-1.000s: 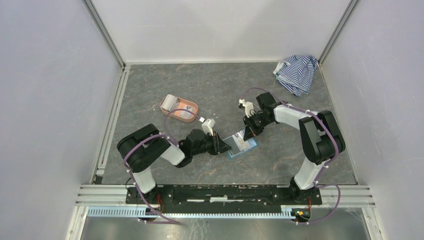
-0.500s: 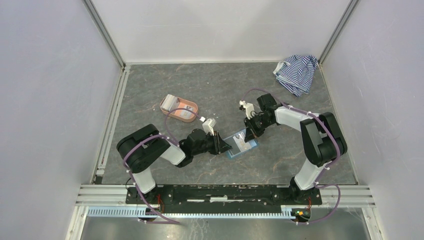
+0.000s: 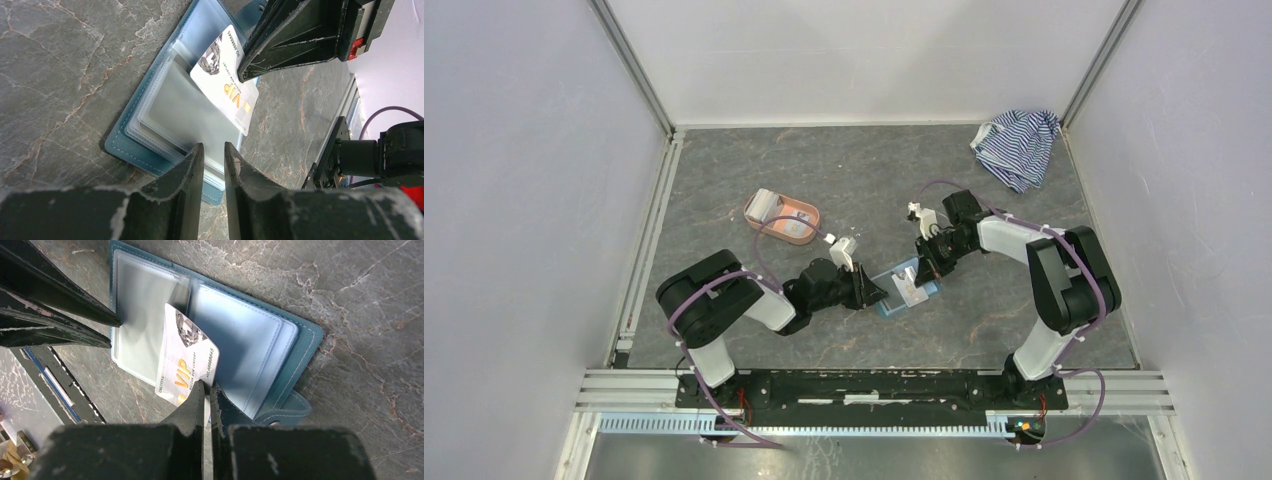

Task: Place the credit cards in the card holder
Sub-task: Insert the credit card into the card holder.

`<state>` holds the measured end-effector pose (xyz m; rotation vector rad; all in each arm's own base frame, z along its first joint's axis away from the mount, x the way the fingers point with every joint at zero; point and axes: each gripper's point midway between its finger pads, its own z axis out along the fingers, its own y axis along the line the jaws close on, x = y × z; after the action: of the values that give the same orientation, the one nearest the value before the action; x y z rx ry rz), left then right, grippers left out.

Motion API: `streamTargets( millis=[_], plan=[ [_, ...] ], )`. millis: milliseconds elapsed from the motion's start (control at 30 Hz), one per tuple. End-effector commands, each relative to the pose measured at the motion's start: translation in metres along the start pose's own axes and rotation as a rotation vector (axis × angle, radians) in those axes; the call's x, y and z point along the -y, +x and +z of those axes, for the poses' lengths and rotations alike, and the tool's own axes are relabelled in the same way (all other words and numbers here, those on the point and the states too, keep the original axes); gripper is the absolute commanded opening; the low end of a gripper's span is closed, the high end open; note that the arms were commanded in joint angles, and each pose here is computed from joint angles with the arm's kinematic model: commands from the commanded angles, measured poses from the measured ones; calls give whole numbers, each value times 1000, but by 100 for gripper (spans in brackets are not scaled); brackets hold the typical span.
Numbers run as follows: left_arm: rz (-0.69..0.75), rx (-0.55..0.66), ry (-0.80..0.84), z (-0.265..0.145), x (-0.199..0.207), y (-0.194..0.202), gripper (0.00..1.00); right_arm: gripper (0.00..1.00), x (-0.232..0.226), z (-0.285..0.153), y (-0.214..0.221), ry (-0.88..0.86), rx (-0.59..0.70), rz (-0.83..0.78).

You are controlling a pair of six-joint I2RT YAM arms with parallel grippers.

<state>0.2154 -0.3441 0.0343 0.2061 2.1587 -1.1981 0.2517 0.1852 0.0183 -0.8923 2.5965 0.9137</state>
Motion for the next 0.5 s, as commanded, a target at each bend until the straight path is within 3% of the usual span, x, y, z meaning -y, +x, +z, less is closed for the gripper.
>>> streamTargets(
  millis=[0, 467],
  plan=[
    [64, -66, -119, -3, -30, 20, 30, 0, 9, 11, 17, 23, -51, 31],
    [75, -73, -120, -1, -29, 21, 30, 0, 8, 12, 15, -30, -27, 124]
  ],
)
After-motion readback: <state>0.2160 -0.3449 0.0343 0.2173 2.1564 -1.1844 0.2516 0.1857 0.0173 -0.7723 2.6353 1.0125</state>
